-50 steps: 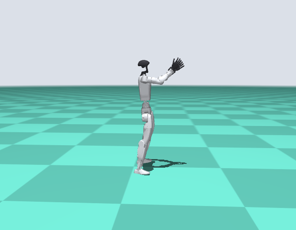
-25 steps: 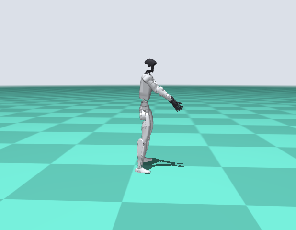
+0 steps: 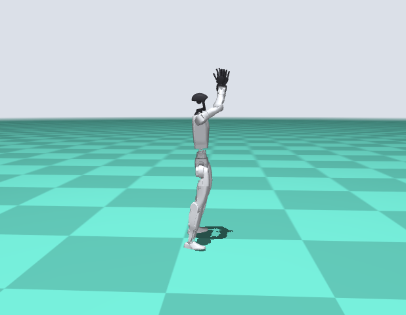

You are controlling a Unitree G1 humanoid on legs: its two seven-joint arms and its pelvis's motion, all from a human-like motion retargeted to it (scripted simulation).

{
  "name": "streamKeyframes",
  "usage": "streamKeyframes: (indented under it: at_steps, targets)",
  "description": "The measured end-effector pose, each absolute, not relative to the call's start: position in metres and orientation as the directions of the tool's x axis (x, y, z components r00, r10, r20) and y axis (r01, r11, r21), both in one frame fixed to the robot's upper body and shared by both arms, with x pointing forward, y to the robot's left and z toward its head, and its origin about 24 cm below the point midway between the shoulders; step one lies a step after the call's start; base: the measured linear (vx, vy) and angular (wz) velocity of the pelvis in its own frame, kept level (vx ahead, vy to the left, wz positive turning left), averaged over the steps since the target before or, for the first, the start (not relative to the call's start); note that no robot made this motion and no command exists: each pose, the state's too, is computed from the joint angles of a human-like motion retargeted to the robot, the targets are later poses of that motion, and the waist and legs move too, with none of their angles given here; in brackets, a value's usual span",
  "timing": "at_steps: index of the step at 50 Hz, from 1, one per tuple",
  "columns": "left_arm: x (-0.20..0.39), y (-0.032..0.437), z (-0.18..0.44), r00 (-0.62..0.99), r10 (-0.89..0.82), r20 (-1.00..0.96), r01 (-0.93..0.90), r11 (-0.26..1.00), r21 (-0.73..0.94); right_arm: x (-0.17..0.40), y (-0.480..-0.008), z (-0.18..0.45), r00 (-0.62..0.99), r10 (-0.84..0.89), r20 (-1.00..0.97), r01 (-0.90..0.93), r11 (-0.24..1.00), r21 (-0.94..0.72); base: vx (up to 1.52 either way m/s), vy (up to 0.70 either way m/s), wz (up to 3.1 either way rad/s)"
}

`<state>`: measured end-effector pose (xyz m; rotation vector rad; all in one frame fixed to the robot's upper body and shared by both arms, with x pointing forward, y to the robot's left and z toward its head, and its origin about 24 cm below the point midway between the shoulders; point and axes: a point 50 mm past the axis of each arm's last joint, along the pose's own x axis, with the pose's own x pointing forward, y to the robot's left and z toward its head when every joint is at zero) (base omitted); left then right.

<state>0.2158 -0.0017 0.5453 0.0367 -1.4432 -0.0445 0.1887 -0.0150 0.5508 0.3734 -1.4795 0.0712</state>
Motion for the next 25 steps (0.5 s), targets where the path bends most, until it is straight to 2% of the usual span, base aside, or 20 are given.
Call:
streamKeyframes:
  at_steps: [4, 8, 12, 15, 19, 22, 25]
  targets:
    - [0.257, 0.003, 0.521, 0.281, -0.060, 0.958, -0.009, 0.998, 0.065, 0.231, -0.018, 0.527, 0.259, -0.176, 0.950, -0.265, 0.933, 0.246, 0.00, 0.00, 0.00]
    - [0.327, 0.013, 0.455, 0.563, -0.060, 0.824, -0.012, 0.997, 0.081, 0.301, -0.025, 0.463, 0.541, -0.179, 0.821, -0.217, 0.914, 0.343, 0.00, 0.00, 0.00]
    - [0.386, 0.020, 0.353, 0.852, -0.036, 0.522, 0.030, 0.999, 0.020, 0.365, -0.034, 0.367, 0.810, -0.189, 0.555, -0.064, 0.912, 0.405, -0.01, 0.00, 0.00]
    - [0.407, 0.020, 0.275, 0.972, -0.002, 0.237, 0.020, 0.997, -0.074, 0.394, -0.042, 0.291, 0.929, -0.218, 0.299, 0.086, 0.913, 0.398, -0.07, 0.00, -0.02]
    - [0.408, 0.029, 0.173, 0.988, 0.077, -0.137, -0.094, 0.988, -0.121, 0.403, -0.045, 0.189, 0.961, -0.263, -0.084, 0.275, 0.890, 0.364, -0.08, 0.01, -0.06]
    - [0.392, 0.036, 0.103, 0.923, 0.113, -0.368, -0.158, 0.983, -0.093, 0.391, -0.047, 0.121, 0.901, -0.278, -0.332, 0.390, 0.854, 0.345, -0.04, 0.01, -0.04]
    - [0.370, 0.040, 0.053, 0.849, 0.138, -0.511, -0.198, 0.978, -0.064, 0.372, -0.047, 0.071, 0.826, -0.281, -0.489, 0.471, 0.820, 0.325, 0.00, 0.00, 0.00]
